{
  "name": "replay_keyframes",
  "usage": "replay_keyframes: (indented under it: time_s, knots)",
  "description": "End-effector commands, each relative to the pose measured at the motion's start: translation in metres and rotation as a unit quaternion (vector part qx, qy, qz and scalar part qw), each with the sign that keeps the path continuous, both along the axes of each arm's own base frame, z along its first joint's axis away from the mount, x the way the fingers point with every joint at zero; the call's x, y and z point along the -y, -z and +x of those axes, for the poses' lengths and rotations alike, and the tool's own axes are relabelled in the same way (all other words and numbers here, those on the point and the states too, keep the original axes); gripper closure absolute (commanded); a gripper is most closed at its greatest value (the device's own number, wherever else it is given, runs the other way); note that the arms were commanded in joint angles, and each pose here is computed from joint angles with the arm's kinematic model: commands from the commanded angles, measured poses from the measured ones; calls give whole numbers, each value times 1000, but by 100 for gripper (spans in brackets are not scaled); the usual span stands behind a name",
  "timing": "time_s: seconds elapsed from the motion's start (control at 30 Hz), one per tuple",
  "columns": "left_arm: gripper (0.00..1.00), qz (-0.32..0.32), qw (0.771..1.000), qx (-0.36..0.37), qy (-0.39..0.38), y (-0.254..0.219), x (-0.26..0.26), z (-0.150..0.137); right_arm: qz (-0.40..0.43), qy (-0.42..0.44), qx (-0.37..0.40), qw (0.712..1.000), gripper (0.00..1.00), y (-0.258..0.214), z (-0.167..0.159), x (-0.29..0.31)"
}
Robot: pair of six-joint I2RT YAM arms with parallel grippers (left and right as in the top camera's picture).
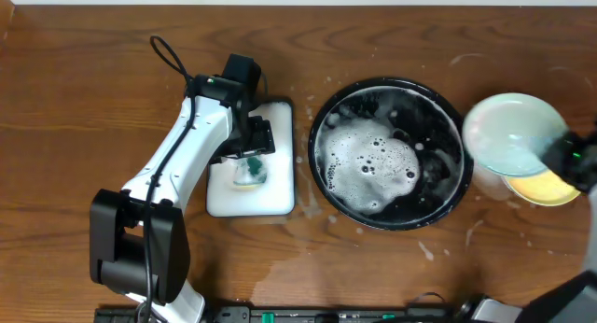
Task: Clean dirty plates on tray and stack at the side
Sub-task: 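Lift the pale green plate and carry it onto the right-side stack, then release the plate on the stack and withdraw the right gripper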
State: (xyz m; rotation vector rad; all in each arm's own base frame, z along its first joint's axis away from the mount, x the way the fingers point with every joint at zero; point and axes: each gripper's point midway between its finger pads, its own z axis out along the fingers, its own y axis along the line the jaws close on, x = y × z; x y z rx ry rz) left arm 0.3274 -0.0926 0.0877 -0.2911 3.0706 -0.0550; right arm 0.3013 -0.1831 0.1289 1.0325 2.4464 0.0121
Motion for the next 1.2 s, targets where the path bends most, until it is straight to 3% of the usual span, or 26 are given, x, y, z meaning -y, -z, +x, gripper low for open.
replay_keyframes:
  time_s: [0.0, 0.07, 0.1, 0.17, 0.27, 0.33, 0.4, 0.5, 0.57, 0.6, 0.83, 0.97, 1.17]
  knots:
    - [16, 7, 1000, 0, -1, 0, -4, 1, 67, 68, 6, 995, 99, 29, -15, 37]
    - [16, 7, 1000, 0, -1, 0, -4, 1, 85, 97, 7, 992, 99, 42, -21, 52]
    - [16, 7, 1000, 0, -1, 0, -4, 1, 93, 100, 10, 991, 93, 47, -21, 56]
    - [16, 7, 1000, 0, -1, 0, -4, 1, 111, 89, 18, 990, 49, 53, -17, 54]
    - [16, 7, 1000, 0, -1, 0, -4, 1, 128, 74, 33, 988, 24, 41, -14, 43]
    - [16, 7, 1000, 0, -1, 0, -4, 1, 116, 41, 61, 991, 23, 17, -5, 32]
    - [16, 7, 1000, 0, -1, 0, -4, 1, 110, -81, 152, 979, 24, -43, 21, -20]
    - [16, 7, 1000, 0, -1, 0, -4, 1, 87, -224, 231, 943, 24, -105, 32, -95]
    - [16, 7, 1000, 0, -1, 0, -4, 1, 60, -283, 261, 921, 23, -136, 28, -137]
    - [16, 7, 1000, 0, -1, 0, -4, 1, 30, -322, 283, 903, 1, -159, 20, -168]
    - [16, 7, 1000, 0, -1, 0, -4, 1, 8, -435, 362, 824, 1, -216, -31, -250]
    - [16, 7, 1000, 0, -1, 0, -4, 1, -8, -446, 359, 820, 1, -217, -56, -255]
    - [16, 7, 1000, 0, -1, 0, -4, 1, -86, -413, 315, 850, 1, -190, -68, -229]
